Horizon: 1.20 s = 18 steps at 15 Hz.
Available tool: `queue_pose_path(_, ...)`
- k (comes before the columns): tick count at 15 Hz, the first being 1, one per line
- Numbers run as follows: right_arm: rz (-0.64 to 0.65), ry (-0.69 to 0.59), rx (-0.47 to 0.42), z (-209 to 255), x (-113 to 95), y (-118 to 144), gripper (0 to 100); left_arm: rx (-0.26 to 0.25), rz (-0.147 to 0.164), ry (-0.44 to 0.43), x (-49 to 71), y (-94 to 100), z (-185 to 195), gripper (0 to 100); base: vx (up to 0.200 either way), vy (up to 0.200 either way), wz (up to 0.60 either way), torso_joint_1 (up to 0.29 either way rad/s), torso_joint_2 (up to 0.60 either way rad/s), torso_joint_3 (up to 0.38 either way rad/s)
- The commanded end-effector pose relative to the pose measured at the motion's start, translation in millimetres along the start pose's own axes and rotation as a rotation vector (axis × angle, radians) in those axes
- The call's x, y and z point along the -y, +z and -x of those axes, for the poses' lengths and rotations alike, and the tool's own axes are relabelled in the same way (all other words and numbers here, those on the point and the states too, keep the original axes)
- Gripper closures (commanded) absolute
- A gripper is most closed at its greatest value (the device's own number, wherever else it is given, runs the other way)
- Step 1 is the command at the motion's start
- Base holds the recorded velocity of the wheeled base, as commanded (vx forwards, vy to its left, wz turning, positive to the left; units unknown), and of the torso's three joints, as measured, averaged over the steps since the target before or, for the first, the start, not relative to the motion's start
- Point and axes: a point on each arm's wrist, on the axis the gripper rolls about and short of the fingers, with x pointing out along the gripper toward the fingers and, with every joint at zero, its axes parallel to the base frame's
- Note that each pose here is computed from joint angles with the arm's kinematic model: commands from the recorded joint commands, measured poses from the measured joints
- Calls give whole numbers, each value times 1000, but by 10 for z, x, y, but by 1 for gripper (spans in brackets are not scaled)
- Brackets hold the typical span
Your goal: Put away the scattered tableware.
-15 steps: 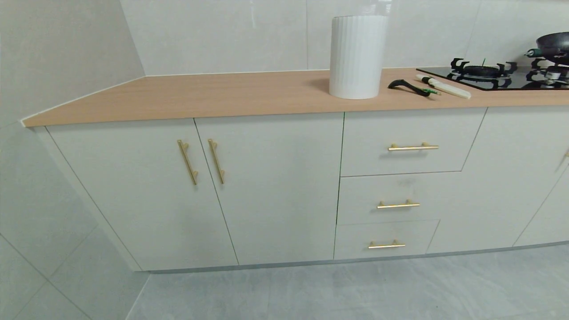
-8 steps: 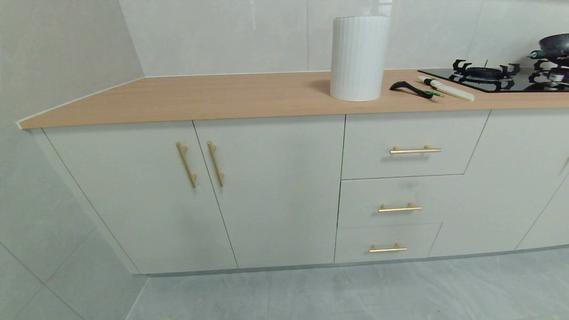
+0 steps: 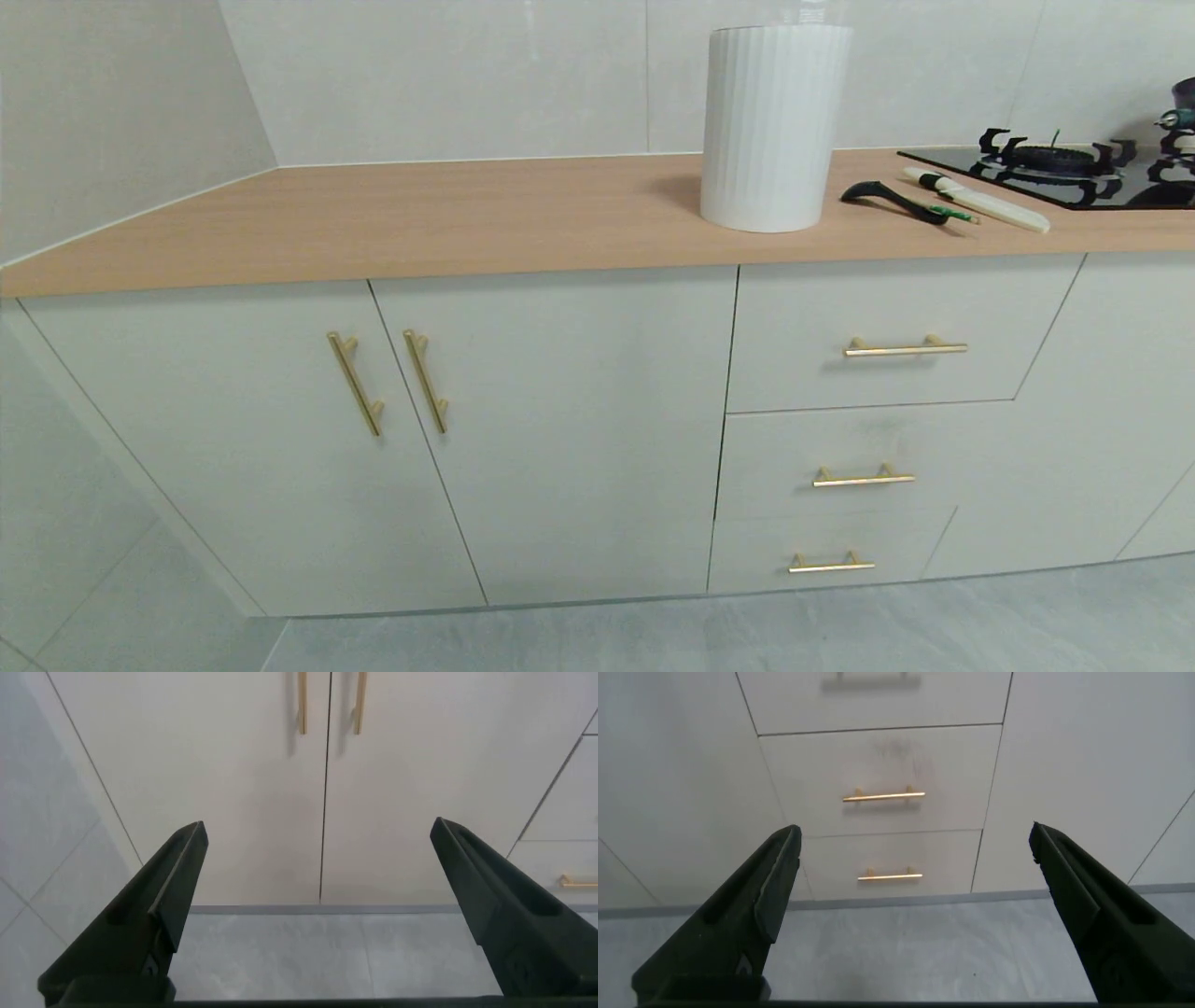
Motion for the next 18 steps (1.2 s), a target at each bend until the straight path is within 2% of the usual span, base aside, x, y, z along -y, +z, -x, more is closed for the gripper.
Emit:
queue_pose_path(1,0,1,-1,-1,0,0,0,-1,0,1,0,2,-1,0,0,0,0,0,0,0)
queue_pose_path(3,2,0,-2,-2,0,1,0,-1,1,1,0,2,-1,0,0,0,0,0,0,0)
queue_pose_path(5,2,1,-1,-1,0,0,0,-1,1,1,0,2,-1,0,0,0,600,-2,5,0)
queue_pose_path(18,8,2,-2,-2,0,1,0,-1,4,2,0,2,-1,0,0,0,0,0,0,0)
